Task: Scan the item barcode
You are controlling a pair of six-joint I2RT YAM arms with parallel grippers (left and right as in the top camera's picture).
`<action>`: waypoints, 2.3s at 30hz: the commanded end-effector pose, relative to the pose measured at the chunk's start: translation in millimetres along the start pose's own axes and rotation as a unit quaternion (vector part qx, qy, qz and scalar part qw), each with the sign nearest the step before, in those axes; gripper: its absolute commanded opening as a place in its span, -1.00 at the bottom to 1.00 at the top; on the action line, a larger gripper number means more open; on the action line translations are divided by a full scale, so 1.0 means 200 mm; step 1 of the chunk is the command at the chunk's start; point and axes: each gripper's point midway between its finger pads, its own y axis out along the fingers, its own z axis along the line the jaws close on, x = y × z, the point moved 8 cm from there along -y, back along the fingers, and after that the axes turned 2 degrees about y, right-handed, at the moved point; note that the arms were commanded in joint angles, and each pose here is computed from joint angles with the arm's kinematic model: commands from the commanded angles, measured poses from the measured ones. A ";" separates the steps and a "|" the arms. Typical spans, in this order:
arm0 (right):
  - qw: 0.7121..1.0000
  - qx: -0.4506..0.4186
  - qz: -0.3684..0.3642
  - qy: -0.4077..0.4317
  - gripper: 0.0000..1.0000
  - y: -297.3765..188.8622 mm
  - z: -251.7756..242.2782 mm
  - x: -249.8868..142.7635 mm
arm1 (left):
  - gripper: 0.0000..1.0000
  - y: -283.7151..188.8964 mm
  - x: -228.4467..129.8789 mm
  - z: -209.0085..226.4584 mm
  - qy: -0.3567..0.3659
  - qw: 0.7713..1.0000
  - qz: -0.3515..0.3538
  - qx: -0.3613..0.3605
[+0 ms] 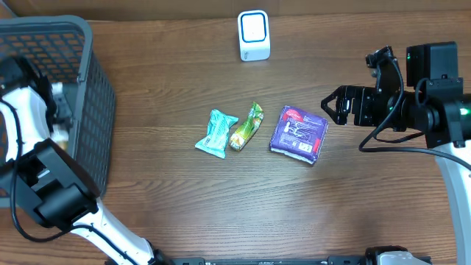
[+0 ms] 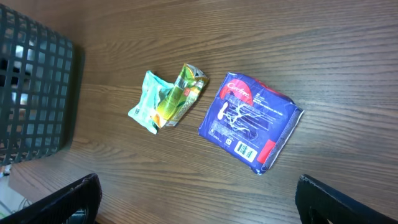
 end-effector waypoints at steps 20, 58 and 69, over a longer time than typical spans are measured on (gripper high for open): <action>1.000 0.006 -0.021 -0.011 1.00 -0.02 0.03 0.04 | -0.91 -1.72 -0.48 -0.50 0.102 0.945 -0.168 -0.262; 1.000 0.006 -0.019 -0.011 1.00 -0.02 0.03 0.04 | 0.26 -1.07 -0.40 -1.26 0.194 0.939 -0.058 -0.279; 1.000 0.006 -0.019 -0.010 1.00 -0.02 0.03 0.03 | 0.58 -1.68 -0.49 -0.88 0.199 0.935 -0.159 -0.248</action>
